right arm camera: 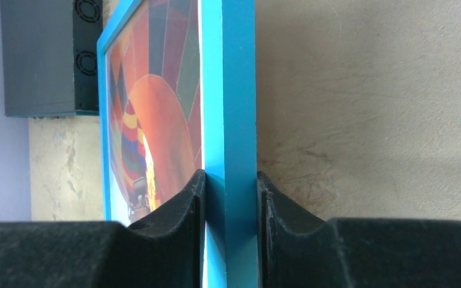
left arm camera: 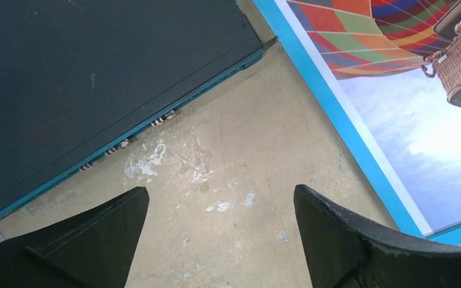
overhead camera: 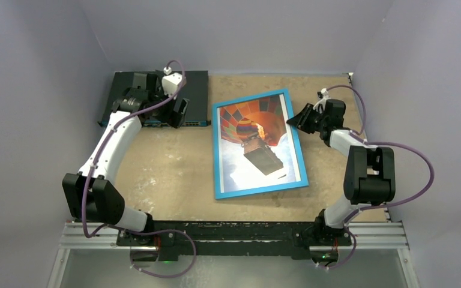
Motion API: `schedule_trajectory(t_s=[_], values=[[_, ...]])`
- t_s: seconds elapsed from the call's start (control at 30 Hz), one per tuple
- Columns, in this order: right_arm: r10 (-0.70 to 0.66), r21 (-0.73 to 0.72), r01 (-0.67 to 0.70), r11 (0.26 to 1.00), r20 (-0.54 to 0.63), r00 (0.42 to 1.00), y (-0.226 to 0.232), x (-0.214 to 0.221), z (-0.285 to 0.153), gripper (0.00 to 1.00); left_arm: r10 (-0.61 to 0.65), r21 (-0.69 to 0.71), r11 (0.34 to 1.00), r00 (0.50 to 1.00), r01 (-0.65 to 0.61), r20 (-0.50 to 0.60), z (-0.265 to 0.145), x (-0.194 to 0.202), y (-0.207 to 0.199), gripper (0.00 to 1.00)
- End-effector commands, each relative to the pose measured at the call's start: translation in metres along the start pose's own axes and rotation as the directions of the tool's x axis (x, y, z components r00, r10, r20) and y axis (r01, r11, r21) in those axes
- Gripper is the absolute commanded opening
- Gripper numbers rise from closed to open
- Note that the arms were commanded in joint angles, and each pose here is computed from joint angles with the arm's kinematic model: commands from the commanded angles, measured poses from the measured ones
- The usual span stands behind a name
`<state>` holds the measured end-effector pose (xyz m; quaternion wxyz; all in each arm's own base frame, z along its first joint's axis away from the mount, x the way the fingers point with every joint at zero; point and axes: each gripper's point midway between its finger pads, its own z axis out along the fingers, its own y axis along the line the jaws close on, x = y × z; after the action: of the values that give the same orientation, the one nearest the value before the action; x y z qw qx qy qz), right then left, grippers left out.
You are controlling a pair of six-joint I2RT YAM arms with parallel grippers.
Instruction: Put the photo into the frame
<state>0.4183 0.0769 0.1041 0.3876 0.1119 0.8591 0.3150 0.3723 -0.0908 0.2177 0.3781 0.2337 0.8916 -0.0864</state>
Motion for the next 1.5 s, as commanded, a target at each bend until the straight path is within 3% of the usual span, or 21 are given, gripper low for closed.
schedule_trajectory(t_s=[0.0,0.23,0.53,0.57,0.6,0.63,0.8,0.9,1.03,1.13,1.17,1.27,1.47], values=[[-0.093,0.015,0.093,0.996,0.033,0.995,-0.006,-0.007,0.000,0.10,0.006,0.000,1.000,1.000,-0.006,0.020,-0.001,0.003,0.000,0.91],[-0.114,0.162,0.105,0.981,0.048,0.992,-0.031,-0.013,-0.004,0.30,-0.016,-0.029,0.999,1.000,0.017,0.015,0.004,0.013,0.005,0.95],[-0.133,0.265,0.107,0.958,0.083,0.988,-0.046,-0.015,-0.015,0.41,-0.029,-0.034,0.999,0.999,0.030,0.029,0.005,0.016,0.007,0.96],[-0.130,0.267,0.106,0.958,0.077,0.988,-0.047,-0.014,-0.015,0.76,-0.029,-0.031,0.999,0.999,0.030,0.026,0.006,0.018,0.006,0.96],[-0.133,0.267,0.108,0.958,0.075,0.988,-0.048,-0.013,-0.014,0.96,-0.033,-0.031,0.999,0.999,0.034,0.022,0.006,0.020,0.006,0.96],[-0.132,0.266,0.108,0.958,0.071,0.989,-0.048,-0.012,-0.014,0.99,-0.037,-0.028,0.999,0.999,0.038,0.021,0.007,0.021,0.006,0.97],[-0.136,0.276,0.107,0.955,0.088,0.987,-0.046,-0.018,-0.018,0.99,-0.062,-0.017,0.998,0.997,0.063,0.037,0.009,0.023,0.006,0.98],[-0.167,0.308,0.106,0.945,0.177,0.970,-0.039,-0.039,-0.033,0.99,-0.080,-0.032,0.996,0.994,0.082,0.068,0.008,0.021,0.011,0.99],[-0.209,0.341,0.044,0.939,0.462,0.862,-0.018,-0.083,-0.082,0.99,-0.089,-0.080,0.992,0.985,0.102,0.146,0.009,0.021,0.029,1.00],[-0.185,0.403,-0.085,0.911,0.585,0.790,-0.035,-0.094,-0.104,0.99,-0.085,-0.123,0.985,0.963,0.120,0.256,0.015,0.029,0.045,1.00],[-0.209,0.406,-0.073,0.911,0.606,0.768,-0.037,-0.096,-0.104,0.99,-0.098,-0.132,0.981,0.948,0.144,0.304,0.019,0.034,0.049,1.00],[-0.219,0.464,-0.110,0.879,0.598,0.771,-0.058,-0.088,-0.101,0.99,-0.066,-0.190,0.969,0.906,0.158,0.419,0.035,0.052,0.057,1.00],[-0.266,0.542,-0.084,0.836,0.535,0.802,-0.083,-0.070,-0.092,0.99,-0.086,-0.230,0.946,0.858,0.230,0.506,0.059,0.093,0.066,1.00]])
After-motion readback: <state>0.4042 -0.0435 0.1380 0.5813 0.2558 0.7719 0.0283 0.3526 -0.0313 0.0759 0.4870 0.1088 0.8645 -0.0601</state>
